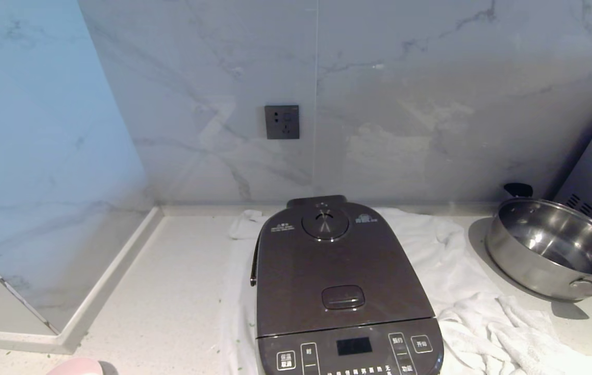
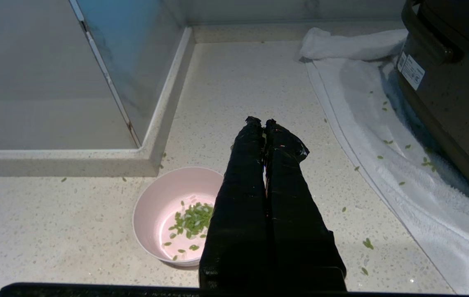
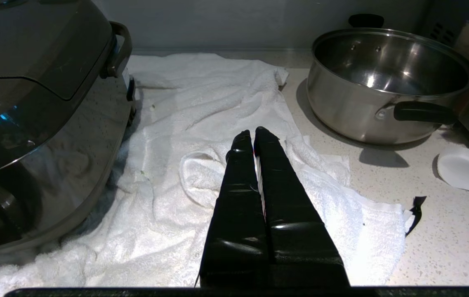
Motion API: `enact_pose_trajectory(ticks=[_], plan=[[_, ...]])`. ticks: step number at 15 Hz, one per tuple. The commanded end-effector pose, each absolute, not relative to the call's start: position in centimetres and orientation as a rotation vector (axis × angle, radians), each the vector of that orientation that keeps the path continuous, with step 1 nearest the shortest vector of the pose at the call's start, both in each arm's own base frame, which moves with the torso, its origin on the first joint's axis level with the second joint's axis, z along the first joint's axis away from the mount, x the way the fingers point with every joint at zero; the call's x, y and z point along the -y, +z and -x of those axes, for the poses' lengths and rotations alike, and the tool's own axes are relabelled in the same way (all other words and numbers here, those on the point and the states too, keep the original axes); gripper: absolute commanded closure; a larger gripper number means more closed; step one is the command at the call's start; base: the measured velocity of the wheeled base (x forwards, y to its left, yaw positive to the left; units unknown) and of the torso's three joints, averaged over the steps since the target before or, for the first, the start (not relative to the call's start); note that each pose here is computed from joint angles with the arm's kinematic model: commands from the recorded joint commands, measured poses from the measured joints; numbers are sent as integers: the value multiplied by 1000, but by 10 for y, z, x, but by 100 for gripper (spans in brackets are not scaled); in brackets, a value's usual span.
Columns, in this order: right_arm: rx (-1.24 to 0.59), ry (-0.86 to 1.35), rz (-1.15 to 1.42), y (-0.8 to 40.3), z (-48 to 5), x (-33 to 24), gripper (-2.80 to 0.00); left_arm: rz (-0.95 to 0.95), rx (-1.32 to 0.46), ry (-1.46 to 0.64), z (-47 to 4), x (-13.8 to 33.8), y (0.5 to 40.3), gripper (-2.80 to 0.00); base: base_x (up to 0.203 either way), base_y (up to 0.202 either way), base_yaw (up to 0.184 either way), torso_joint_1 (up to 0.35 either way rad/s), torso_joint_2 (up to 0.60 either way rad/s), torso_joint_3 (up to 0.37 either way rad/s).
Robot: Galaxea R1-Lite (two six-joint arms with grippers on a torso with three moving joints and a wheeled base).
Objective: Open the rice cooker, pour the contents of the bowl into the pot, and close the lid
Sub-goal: Open the rice cooker
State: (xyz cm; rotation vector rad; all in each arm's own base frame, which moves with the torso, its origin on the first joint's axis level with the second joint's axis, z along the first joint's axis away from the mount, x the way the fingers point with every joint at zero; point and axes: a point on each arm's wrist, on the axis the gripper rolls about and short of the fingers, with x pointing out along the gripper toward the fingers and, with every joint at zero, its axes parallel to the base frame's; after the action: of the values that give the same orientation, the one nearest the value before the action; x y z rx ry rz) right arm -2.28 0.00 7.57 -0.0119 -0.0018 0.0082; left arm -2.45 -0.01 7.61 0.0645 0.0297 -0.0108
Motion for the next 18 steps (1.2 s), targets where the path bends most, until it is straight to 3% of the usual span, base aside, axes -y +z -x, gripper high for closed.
enact_pose_trajectory(ticks=[1,5,10,15,18], plan=[[2,9,12,76,23,0,0,-64,-30,-10,25,0,76,0,0,0,0,0,0,0],[4,2,22,77,23,0,0,-64,-32,-12,25,0,76,0,0,0,0,0,0,0],[-4,121,-12,158,13,-2,0,-64,-35,-13,25,0,76,0,0,0,0,0,0,0],[-177,343,-124,226,-52,-9,0,-64,-35,-13,25,0,76,0,0,0,0,0,0,0],[-362,457,-207,239,-107,-22,0,-64,-39,-14,25,0,76,0,0,0,0,0,0,0]])
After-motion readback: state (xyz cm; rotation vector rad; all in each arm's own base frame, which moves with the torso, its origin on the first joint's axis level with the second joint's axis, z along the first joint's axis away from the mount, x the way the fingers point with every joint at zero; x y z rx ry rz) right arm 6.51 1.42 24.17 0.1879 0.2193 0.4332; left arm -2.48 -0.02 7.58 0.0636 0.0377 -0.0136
